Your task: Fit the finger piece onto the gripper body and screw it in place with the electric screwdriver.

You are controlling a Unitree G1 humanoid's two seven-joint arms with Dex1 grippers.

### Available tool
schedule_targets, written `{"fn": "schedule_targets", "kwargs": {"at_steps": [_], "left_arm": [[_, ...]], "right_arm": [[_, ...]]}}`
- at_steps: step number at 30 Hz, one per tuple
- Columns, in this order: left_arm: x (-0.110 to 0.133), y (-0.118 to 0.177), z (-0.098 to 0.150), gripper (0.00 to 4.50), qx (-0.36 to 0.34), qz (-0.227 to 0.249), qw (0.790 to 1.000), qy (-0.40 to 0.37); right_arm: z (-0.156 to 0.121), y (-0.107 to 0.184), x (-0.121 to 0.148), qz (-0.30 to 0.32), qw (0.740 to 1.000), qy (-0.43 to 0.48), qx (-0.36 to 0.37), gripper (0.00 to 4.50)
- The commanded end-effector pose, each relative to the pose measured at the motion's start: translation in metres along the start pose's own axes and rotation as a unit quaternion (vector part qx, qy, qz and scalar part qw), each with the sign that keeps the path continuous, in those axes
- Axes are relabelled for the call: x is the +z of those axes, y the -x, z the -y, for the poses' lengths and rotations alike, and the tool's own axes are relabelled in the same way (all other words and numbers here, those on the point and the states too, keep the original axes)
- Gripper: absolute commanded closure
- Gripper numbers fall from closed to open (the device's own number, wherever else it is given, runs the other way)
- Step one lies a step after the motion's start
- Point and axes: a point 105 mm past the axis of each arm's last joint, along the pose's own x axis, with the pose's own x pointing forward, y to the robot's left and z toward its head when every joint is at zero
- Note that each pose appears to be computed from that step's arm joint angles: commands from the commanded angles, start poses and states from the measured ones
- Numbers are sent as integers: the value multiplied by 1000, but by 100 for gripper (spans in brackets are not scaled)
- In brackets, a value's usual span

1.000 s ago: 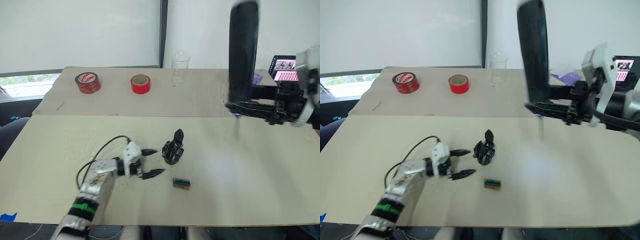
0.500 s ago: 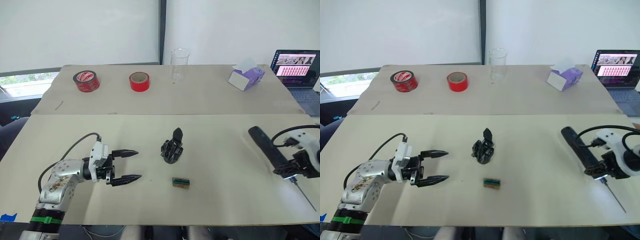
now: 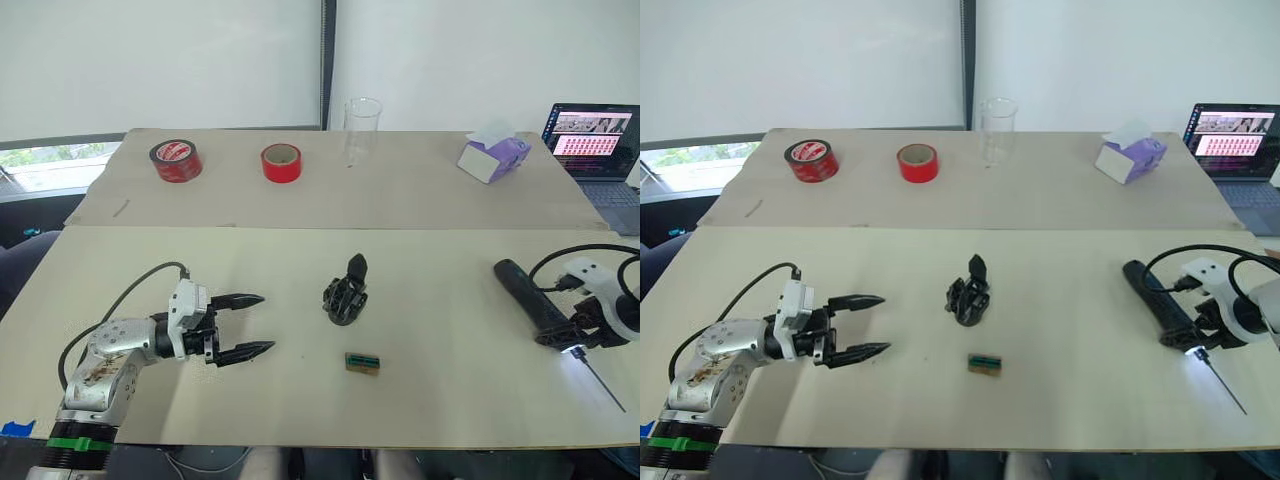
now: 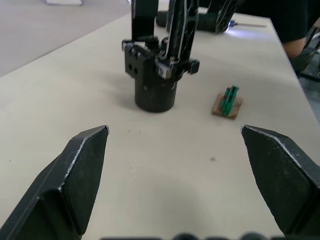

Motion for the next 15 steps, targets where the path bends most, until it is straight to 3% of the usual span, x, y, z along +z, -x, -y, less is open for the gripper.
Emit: {"fn": "schedule_targets", "kwargs": {"at_steps": [1, 4, 6, 11, 15], "left_arm": [[0, 14, -14, 0, 45, -28, 998, -30], [-1, 22, -25, 0, 81, -45, 995, -43], [-2, 29, -33, 0, 103, -63, 991, -60], [-4, 37, -44, 0, 134, -78, 984, -83], [-2, 35, -47, 0, 139, -71, 984, -86]], "right_arm": [[2, 42, 25, 87, 995, 45, -4, 3], [-29, 70, 61, 247, 957, 144, 54, 3], [-68, 85, 76, 378, 885, 252, 102, 3], [-123, 72, 69, 477, 805, 327, 132, 3], [-150, 51, 65, 513, 773, 343, 147, 3]]}}
